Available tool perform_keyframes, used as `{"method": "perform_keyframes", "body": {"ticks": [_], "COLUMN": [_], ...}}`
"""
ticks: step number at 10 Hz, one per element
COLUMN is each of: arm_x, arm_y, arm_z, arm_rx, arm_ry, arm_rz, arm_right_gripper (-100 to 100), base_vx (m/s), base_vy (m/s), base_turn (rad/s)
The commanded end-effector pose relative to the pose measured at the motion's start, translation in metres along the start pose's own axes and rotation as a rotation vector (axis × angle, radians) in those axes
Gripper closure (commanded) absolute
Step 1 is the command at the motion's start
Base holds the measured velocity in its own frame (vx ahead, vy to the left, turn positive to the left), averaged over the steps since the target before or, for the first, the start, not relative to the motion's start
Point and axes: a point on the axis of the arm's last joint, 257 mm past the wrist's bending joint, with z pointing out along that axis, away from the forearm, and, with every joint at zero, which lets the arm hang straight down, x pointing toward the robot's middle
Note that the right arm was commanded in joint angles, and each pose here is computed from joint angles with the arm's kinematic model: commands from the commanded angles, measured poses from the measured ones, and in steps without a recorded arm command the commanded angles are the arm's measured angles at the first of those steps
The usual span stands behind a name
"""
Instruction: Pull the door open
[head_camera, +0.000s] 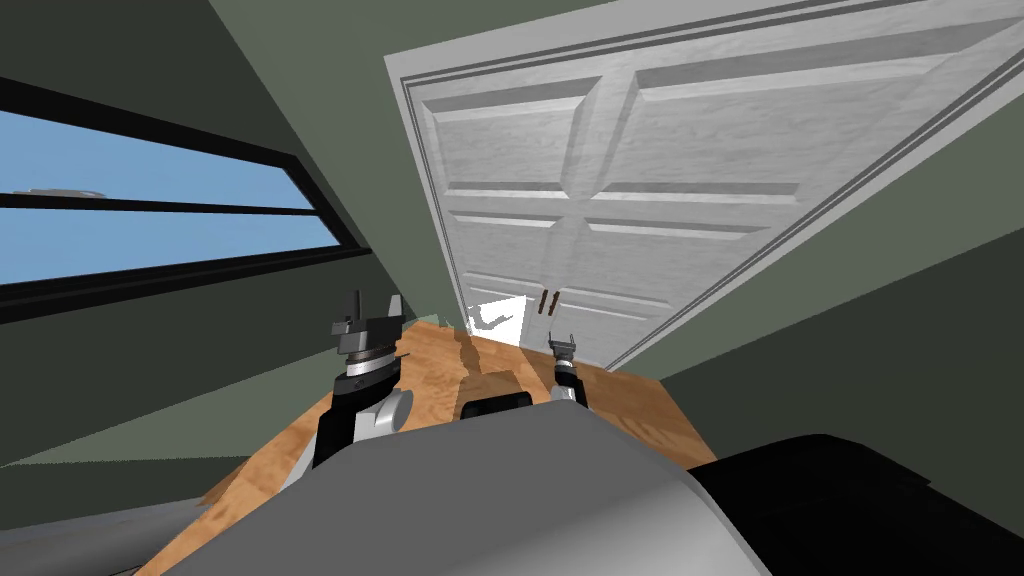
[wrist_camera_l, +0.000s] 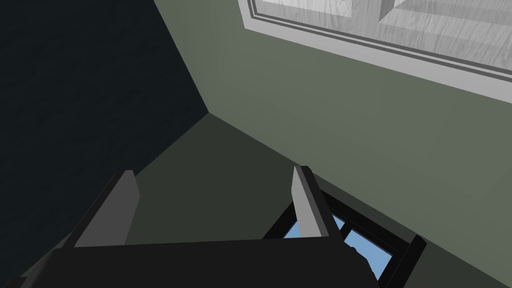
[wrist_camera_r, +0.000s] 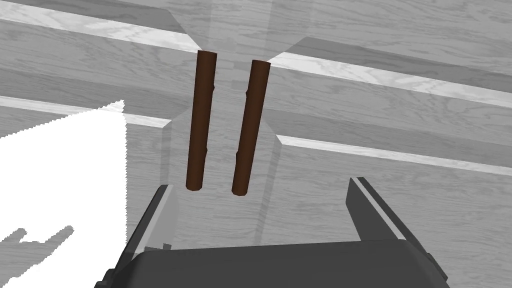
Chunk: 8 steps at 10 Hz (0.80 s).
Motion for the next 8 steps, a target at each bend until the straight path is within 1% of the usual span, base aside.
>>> {"method": "perform_keyframes", "body": {"ticks": [1, 2, 4, 5, 8], "arm_x": [-0.009, -0.017, -0.034, -0.034, -0.054], "arm_y": [0.005, 0.010, 0.022, 0.022, 0.038], "arm_z": [-0.0027, -0.0046, -0.0087, -0.0087, -0.0141], "arm_rx": [-0.006, -0.017, -0.041, -0.041, -0.076], "arm_ry": [-0.013, -0.029, -0.059, -0.059, -0.093], "arm_rz": [0.011, 0.028, 0.060, 0.060, 0.100], "arm_right_gripper": [-100, -100, -100, -100, -100], "base_vx": [0.057, 0.045, 0.072, 0.059, 0.062], "base_vy": [-0.040, -0.030, -0.042, -0.043, -0.044], "base_turn": [0.040, 0.095, 0.159, 0.027, 0.114]}}
